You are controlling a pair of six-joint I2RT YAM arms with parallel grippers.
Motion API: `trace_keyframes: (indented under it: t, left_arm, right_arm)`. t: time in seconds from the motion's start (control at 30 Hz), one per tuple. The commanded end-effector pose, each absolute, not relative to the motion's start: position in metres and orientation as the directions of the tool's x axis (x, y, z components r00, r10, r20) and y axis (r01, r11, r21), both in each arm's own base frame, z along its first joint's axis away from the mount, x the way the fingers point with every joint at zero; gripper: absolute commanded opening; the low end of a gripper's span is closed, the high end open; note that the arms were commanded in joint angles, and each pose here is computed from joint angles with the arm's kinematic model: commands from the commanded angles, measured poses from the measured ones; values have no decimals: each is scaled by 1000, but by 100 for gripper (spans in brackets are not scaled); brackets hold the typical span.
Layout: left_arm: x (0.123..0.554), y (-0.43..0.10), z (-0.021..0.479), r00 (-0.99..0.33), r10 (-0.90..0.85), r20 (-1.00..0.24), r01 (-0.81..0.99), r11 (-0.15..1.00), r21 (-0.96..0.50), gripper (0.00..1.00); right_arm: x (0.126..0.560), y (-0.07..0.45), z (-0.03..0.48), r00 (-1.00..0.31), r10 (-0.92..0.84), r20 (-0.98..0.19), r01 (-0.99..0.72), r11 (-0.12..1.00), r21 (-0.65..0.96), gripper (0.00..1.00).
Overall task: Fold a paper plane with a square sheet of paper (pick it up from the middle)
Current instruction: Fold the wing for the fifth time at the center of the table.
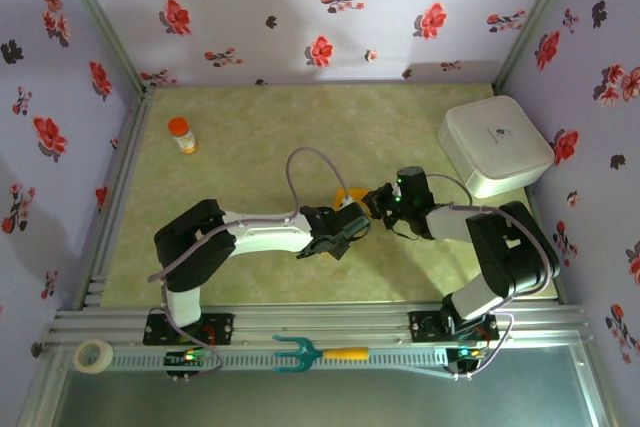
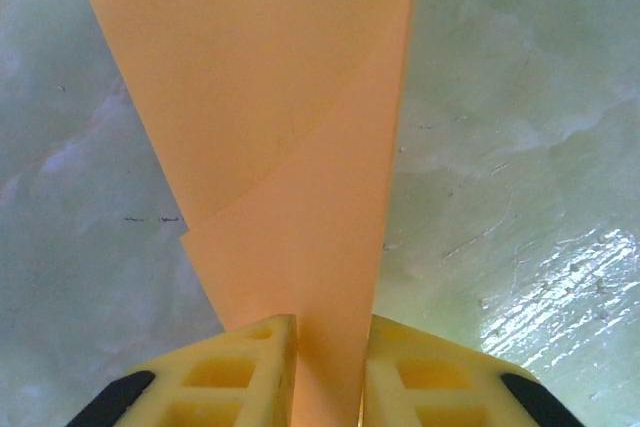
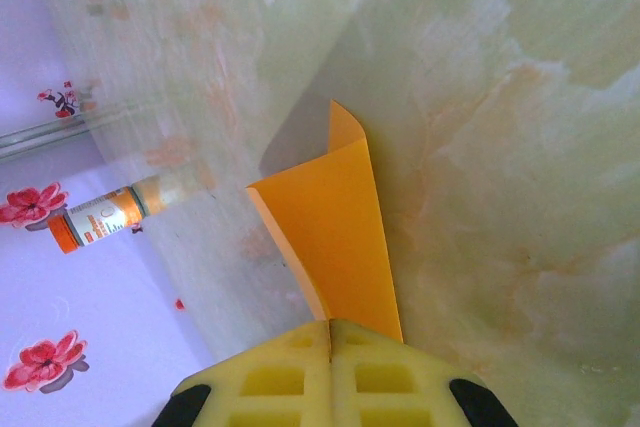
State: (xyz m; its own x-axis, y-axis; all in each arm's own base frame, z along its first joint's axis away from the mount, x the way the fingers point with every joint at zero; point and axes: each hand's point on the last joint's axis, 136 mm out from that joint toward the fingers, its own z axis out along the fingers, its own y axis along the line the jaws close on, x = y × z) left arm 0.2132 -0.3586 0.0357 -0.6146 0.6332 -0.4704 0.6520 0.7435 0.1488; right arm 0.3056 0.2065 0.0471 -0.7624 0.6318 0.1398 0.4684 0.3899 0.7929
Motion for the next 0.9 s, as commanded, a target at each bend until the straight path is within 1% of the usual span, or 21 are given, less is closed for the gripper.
trace_keyframes:
  t: [0.0, 0.1, 0.2, 0.27, 0.43, 0.57, 0.87]
  left_arm:
    - [211, -362, 37, -610, 635, -474, 654, 741, 153, 20]
    - [212, -362, 38, -611, 630, -478, 651, 744, 150, 17]
    - [213, -363, 39, -613, 619, -490, 646, 750, 140, 15]
    - [213, -363, 39, -617, 612, -495, 641, 755, 136, 15]
    - [214, -364, 39, -644, 572, -509, 630, 773, 72, 16]
    - [214, -365, 38, -668, 546, -506, 628, 778, 9, 17]
    - [214, -366, 36, -713, 491, -501, 615, 780, -111, 17]
  right_arm:
    - [308, 207, 55, -775, 622, 110, 433, 395, 810, 6]
    - [308, 205, 59, -780, 619, 96, 420, 403, 813, 11]
    - [308, 197, 63, -787, 614, 59, 405, 442, 800, 25]
    - [306, 188, 67, -794, 608, 13, 390, 493, 778, 32]
    - [295, 155, 81, -797, 591, -127, 368, 642, 673, 42]
    - [288, 140, 89, -783, 597, -176, 364, 668, 649, 45]
    - [283, 140, 83, -779, 607, -156, 376, 652, 658, 46]
